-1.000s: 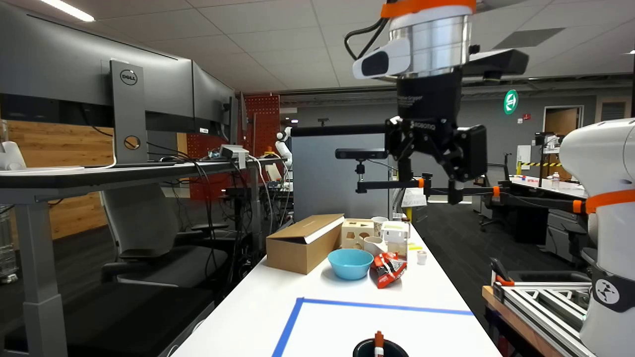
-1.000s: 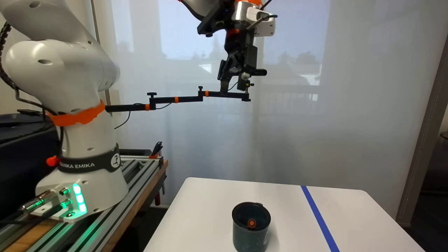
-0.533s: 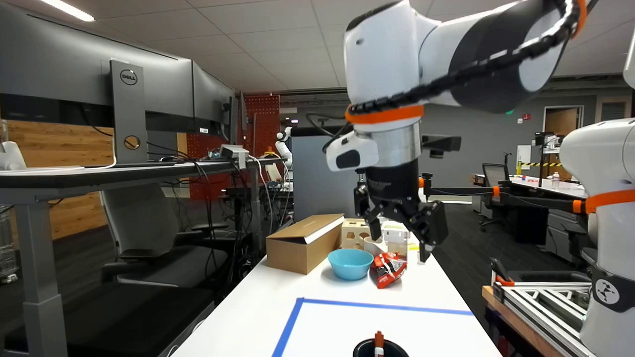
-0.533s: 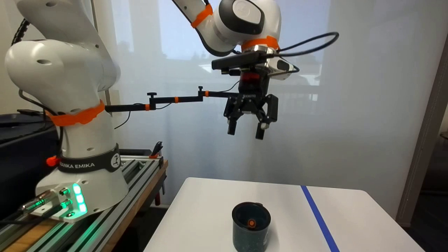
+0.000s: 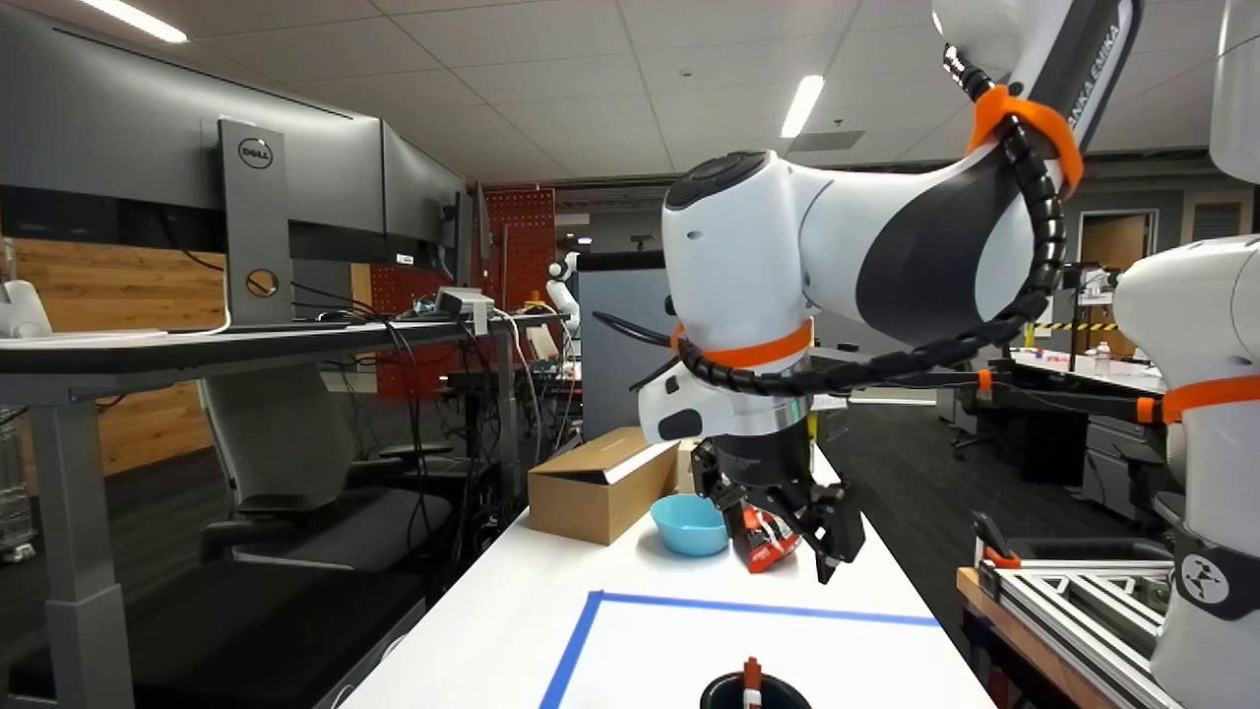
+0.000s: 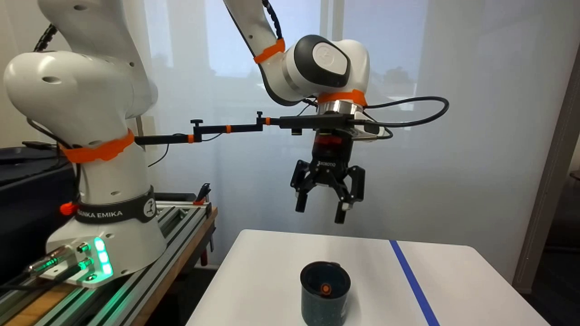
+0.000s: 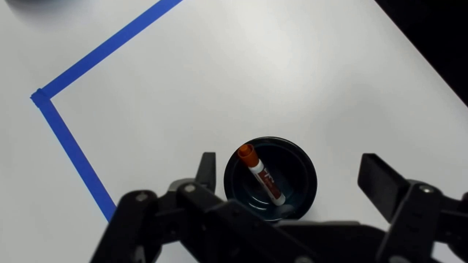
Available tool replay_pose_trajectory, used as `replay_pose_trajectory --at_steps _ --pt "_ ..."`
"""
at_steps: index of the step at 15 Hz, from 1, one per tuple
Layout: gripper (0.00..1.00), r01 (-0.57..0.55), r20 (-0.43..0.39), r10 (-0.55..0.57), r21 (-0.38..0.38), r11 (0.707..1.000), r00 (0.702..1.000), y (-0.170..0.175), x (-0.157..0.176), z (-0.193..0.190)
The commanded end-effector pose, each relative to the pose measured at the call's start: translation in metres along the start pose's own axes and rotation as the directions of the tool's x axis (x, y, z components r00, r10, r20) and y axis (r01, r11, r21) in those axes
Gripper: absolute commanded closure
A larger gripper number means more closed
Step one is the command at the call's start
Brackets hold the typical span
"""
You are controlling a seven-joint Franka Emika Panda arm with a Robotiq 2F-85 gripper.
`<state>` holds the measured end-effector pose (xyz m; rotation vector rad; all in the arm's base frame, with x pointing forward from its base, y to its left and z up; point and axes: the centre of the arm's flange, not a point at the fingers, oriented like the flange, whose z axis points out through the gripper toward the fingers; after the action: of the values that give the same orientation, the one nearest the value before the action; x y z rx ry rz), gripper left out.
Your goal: Take the marker from the cup and place it on the table
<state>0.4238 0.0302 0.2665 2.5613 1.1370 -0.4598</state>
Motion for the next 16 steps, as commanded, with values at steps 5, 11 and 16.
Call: replay_pose_trajectory --at_steps 5,11,16 --pt "0.00 0.011 -0.028 -0.011 -0.017 1.000 1.000 0.001 0.008 0.019" --pt "0.00 0.032 -0.053 -0.032 -0.014 0.999 0.998 0.006 0.020 0.040" --pt "0.00 0.057 -0.060 -0.058 -0.009 0.998 0.997 0.007 0.027 0.060"
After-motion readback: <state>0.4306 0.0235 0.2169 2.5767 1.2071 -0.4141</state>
